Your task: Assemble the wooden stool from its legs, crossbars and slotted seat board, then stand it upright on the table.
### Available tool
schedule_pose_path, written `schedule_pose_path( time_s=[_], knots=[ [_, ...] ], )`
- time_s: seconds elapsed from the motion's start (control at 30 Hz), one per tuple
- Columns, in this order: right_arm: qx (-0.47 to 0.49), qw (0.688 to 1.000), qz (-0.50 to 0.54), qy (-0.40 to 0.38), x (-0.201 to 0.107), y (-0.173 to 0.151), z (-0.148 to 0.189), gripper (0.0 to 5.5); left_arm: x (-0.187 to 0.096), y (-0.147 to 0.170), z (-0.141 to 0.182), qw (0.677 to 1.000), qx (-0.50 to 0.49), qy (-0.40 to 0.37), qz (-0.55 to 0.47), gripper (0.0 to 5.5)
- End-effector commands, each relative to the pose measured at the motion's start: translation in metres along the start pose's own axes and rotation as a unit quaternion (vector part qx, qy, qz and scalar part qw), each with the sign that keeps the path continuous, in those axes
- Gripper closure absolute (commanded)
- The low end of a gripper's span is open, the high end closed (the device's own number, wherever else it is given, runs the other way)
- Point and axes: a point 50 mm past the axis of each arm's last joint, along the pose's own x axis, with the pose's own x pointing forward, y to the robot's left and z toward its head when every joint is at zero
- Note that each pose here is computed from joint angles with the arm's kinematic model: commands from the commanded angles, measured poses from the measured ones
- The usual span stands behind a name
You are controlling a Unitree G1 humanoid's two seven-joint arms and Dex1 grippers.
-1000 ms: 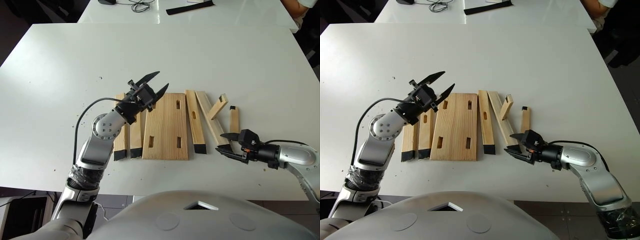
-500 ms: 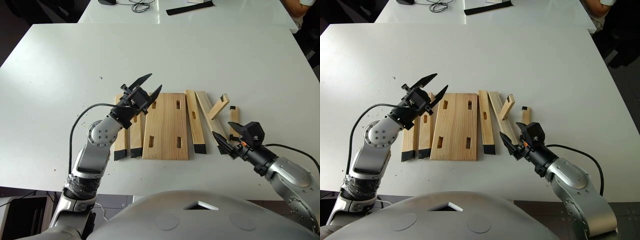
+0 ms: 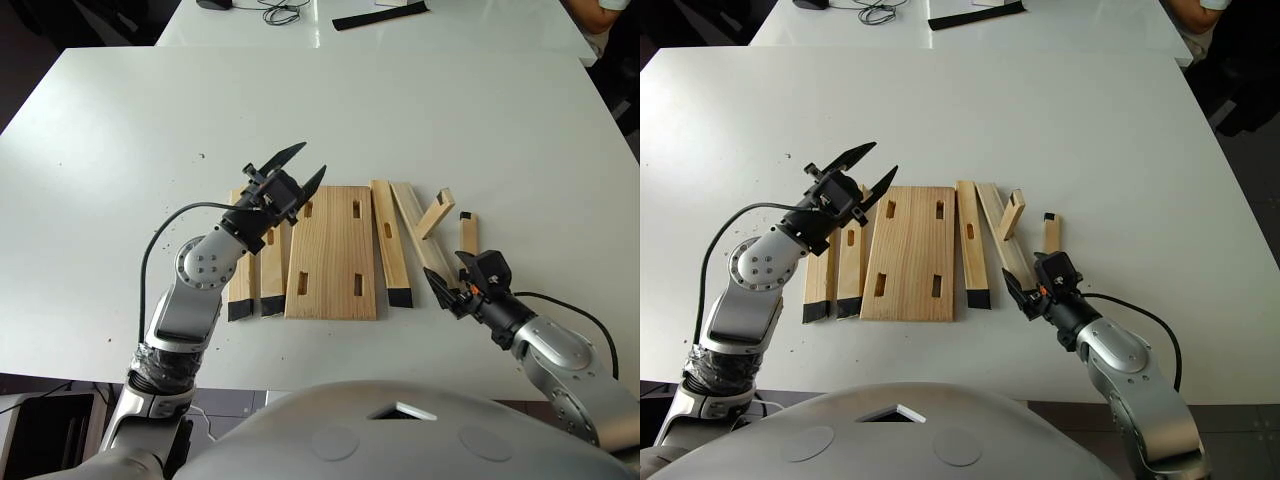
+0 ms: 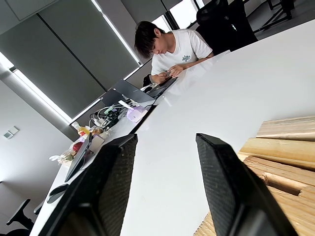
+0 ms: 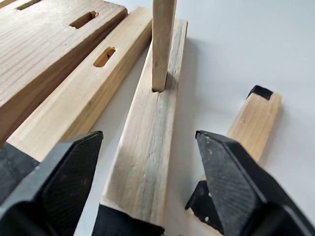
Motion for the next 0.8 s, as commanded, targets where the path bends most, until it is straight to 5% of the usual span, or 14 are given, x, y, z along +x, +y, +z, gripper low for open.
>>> schedule_pose_path(
  time_s=[0.03, 0.27, 0.6, 0.8],
  knots=[
    [0.01, 1.0, 0.009, 0.015, 0.002, 0.005, -0.01, 2.02, 0.001, -0.001, -0.001, 1.0, 0.0, 0.005, -0.001, 3.3],
    [0.036, 0.999, -0.006, 0.022, 0.005, 0.006, -0.018, 2.02, 0.001, -0.002, -0.001, 1.0, -0.002, 0.005, 0.001, 3.3],
    [0.026, 0.999, -0.046, 0.004, 0.012, -0.006, -0.014, 3.37, 0.003, -0.002, 0.0, 1.0, -0.001, 0.002, 0.0, 3.3],
    [0.019, 0.999, -0.042, -0.014, 0.016, -0.007, -0.006, 3.43, 0.005, 0.0, -0.001, 1.0, -0.001, 0.001, 0.003, 3.3]
  ],
)
